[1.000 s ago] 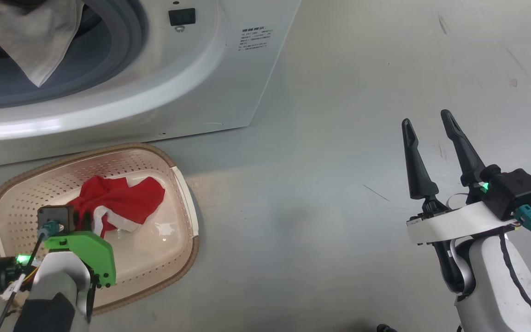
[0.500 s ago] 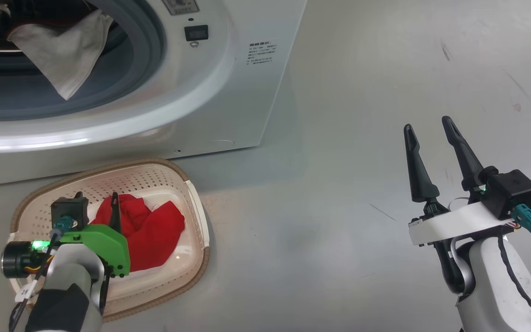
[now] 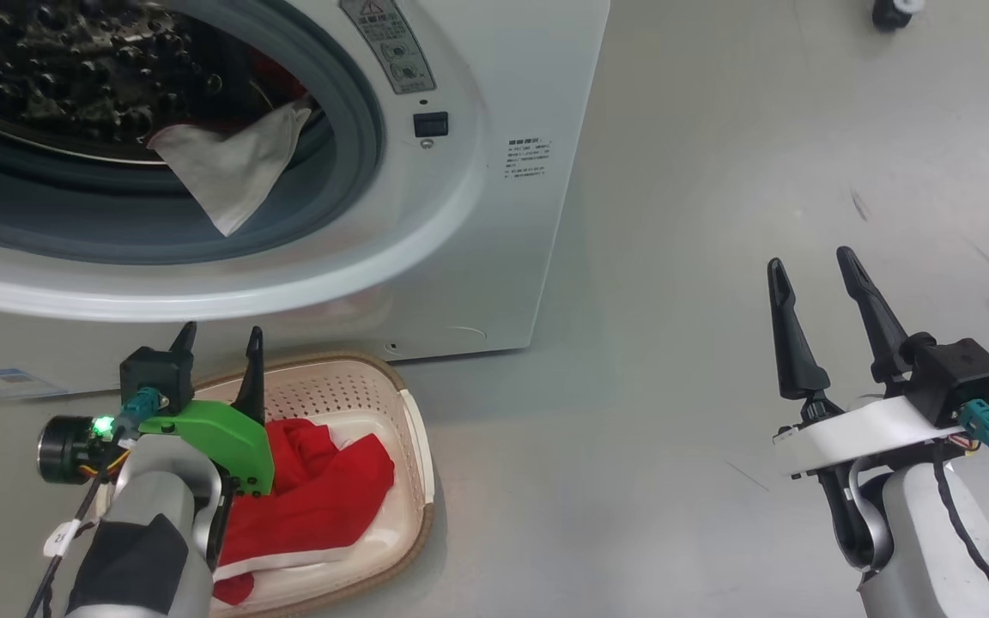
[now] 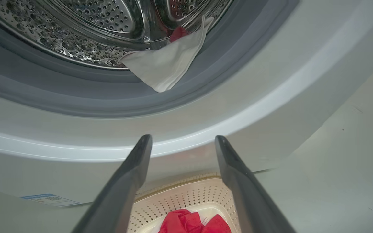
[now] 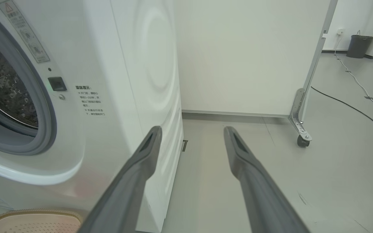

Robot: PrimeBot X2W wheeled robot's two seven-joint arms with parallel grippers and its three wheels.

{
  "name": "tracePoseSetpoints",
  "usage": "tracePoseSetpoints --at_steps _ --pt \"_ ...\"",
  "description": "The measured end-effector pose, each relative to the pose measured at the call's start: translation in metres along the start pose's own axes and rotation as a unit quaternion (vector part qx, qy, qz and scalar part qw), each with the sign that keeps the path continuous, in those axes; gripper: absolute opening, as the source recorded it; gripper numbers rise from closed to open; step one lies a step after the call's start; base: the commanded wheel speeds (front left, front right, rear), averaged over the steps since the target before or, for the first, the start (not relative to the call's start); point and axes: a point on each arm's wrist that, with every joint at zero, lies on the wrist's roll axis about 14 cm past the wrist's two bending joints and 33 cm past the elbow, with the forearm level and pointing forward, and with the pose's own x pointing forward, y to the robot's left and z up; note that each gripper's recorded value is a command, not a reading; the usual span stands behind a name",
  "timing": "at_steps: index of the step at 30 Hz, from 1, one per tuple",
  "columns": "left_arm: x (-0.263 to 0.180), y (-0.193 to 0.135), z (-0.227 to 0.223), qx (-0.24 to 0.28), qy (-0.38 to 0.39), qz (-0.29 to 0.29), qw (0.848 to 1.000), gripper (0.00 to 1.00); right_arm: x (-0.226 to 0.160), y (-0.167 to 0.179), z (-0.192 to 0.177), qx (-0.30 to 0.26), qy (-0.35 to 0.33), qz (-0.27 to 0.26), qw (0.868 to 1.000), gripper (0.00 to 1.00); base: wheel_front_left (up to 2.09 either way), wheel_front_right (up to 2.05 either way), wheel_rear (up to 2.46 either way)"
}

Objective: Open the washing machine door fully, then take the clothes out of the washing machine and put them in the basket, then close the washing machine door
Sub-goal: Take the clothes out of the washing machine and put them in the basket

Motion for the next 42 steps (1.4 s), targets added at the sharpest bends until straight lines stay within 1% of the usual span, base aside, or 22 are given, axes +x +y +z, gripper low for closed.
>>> tracePoseSetpoints --at_steps 7,12,15,18,22,28,42 --pt "-0.023 0.001 0.032 0.004 -0.048 0.002 0.999 1.00 -0.011 0.013 0.012 0.005 -0.016 0.015 1.000 1.00 0.00 0.00 0.00" --pt "-0.045 0.002 0.062 0.007 -0.101 0.007 0.995 1.00 -0.022 0.022 0.021 0.009 -0.027 0.022 0.999 1.00 0.00 0.00 0.00" --pt "-0.059 0.002 0.071 0.008 -0.120 0.010 0.993 1.00 -0.029 0.027 0.025 0.010 -0.033 0.028 0.999 1.00 0.00 0.00 0.00" --pt "-0.073 0.003 0.076 0.007 -0.135 0.014 0.991 1.00 -0.035 0.031 0.029 0.012 -0.038 0.033 0.999 1.00 0.00 0.00 0.00" --pt "-0.088 0.006 0.082 -0.008 -0.154 0.022 0.988 1.00 -0.041 0.035 0.032 0.013 -0.043 0.036 0.998 1.00 0.00 0.00 0.00" --pt "-0.106 0.004 0.077 -0.010 -0.160 0.024 0.987 1.00 -0.047 0.041 0.037 0.014 -0.051 0.042 0.998 1.00 0.00 0.00 0.00" --pt "-0.119 -0.006 0.081 -0.013 -0.179 0.018 0.984 1.00 -0.053 0.045 0.040 0.015 -0.056 0.047 0.997 1.00 0.00 0.00 0.00"
